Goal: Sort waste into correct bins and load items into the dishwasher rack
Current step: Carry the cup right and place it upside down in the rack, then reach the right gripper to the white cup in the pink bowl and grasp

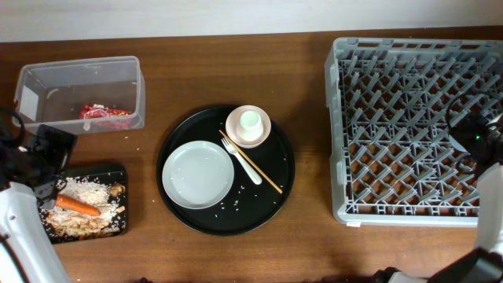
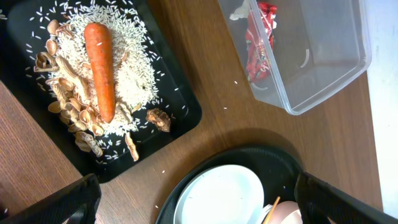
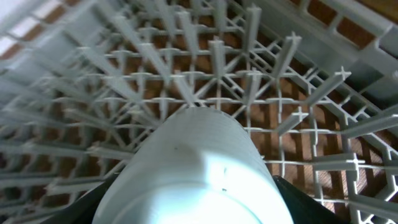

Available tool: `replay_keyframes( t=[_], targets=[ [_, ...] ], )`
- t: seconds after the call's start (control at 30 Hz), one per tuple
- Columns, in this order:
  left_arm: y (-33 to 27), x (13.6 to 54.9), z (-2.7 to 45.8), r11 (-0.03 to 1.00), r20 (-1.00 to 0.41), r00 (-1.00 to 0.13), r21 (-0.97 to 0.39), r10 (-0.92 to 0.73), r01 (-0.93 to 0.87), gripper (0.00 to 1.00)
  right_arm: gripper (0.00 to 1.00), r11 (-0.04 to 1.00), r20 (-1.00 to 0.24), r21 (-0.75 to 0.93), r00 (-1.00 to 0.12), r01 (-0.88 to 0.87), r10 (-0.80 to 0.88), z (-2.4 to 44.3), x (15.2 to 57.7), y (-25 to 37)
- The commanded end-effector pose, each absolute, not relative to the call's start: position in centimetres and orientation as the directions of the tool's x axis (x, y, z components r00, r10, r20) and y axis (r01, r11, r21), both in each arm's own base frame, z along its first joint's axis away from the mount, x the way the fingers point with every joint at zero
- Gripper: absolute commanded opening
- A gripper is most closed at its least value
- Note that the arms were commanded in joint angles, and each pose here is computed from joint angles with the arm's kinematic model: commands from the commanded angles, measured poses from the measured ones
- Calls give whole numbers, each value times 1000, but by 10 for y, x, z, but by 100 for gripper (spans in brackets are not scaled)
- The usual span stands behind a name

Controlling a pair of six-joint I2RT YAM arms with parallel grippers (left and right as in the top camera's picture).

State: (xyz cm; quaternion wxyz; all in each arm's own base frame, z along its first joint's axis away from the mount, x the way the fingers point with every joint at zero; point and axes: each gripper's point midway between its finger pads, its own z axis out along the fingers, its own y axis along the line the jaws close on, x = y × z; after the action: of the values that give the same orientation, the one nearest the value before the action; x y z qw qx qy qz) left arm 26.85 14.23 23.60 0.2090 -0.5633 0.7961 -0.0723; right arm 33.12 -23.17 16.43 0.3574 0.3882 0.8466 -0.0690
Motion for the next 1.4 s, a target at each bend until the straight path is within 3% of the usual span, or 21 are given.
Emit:
replay_keyframes(
  t=[0.0,0.07,0.17,0.3,0.4,0.47,0.53,0.6,0.63,0.93,1.07,1.37],
  targets=[
    [145,267,237,338,-253,-259,-350,-932,-874,99,71,680,-641,138,-458,720,615,151,335,-242],
    [145,267,237,338,-253,-259,-350,-932,-874,99,83,687,-619,136,-480,714,622,140,338,-238],
    [145,267,237,338,-253,-259,-350,-932,-874,99,93,703,-616,149,-491,696,616,145,343,-230],
    [145,267,237,338,-253,-259,-350,-932,-874,99,99,726,-599,168,-516,667,613,167,349,-218],
    [145,267,237,338,-253,-259,-350,-932,-874,99,99,774,-564,279,-556,568,611,196,363,-185],
    [145,267,237,338,-253,-259,-350,-932,-874,99,99,799,-529,469,-604,377,596,230,381,-135],
    [144,267,237,338,-253,-259,-350,-932,-874,99,99,736,-515,673,-669,73,537,269,394,-69],
    [144,267,237,338,-253,-259,-350,-932,-874,99,99,674,-590,707,-704,-215,395,296,396,-12],
    [145,267,237,338,-253,-259,-350,-932,-874,99,99,677,-603,691,-718,-252,347,294,398,9],
    [145,267,237,338,-253,-259,-350,-932,-874,99,99,939,-619,214,-781,-270,-84,195,417,170],
    [145,267,237,338,-253,-259,-350,-932,-874,99,99,949,-598,87,-778,-304,-195,147,419,218],
    [145,267,237,338,-253,-259,-350,-932,-874,99,99,931,-574,74,-778,-358,-254,84,426,267]
  ],
)
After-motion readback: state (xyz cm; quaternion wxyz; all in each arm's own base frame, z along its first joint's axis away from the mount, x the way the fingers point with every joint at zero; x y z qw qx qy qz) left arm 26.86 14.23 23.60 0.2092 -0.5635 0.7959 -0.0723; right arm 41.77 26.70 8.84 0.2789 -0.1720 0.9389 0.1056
